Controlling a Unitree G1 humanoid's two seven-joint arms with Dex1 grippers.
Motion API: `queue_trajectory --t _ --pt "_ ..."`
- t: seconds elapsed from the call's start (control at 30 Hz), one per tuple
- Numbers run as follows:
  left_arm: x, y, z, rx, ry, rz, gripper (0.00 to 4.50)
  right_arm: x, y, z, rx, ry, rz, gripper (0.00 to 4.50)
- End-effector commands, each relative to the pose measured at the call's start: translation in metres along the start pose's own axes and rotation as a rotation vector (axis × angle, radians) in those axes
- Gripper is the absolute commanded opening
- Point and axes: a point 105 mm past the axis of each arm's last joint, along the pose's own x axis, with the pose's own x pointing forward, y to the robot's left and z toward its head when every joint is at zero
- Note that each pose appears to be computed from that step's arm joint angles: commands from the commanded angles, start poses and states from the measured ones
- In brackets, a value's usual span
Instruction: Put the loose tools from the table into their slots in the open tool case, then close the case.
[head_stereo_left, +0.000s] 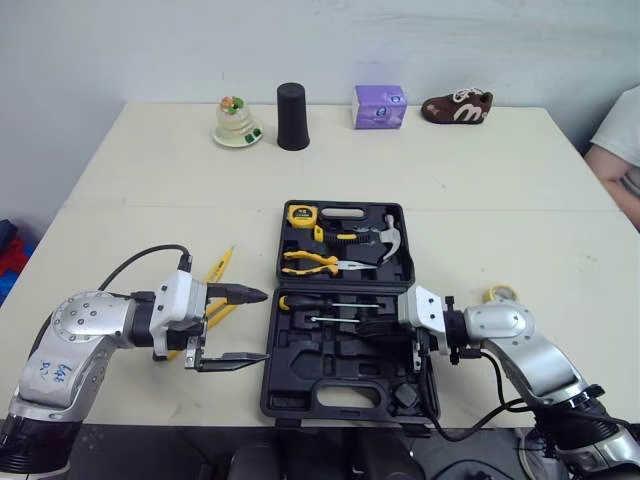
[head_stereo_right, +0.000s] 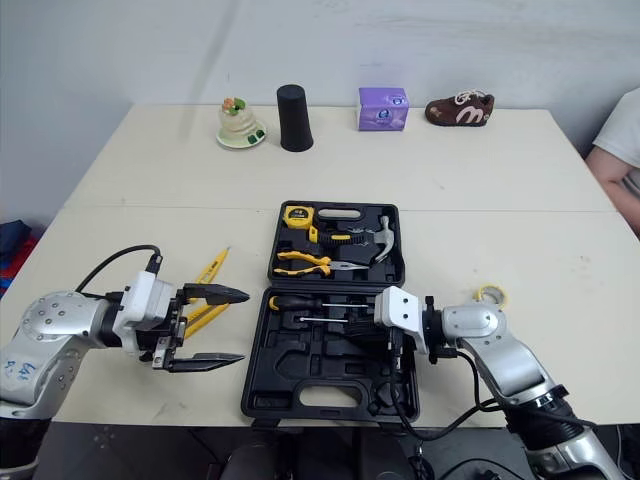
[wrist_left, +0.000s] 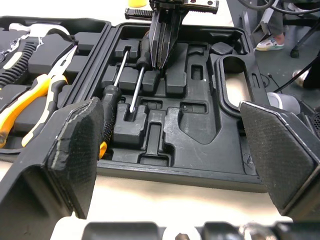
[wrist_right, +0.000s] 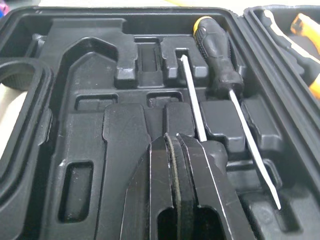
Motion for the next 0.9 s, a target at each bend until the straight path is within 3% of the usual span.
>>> queue_trajectory --t 0.03,0.23,0.67,0.9 --pt "-0.001 -0.002 0.008 0.037 0.007 0.001 4.50 0.000 0.010 0.013 0.030 -0.080 0.040 0.06" --pt "-0.001 -0.001 0.007 0.033 0.009 0.001 4.50 -0.008 -0.007 0.044 -0.006 -0.196 -0.040 0.06" --pt "0.002 0.001 0.007 0.040 0.008 -0.003 4.50 -0.002 -0.005 -0.024 0.071 0.044 -0.045 0.06" --pt "0.001 0.001 0.007 0.037 0.013 -0.001 4.50 0.003 0.000 -0.041 0.181 0.132 -0.043 0.06"
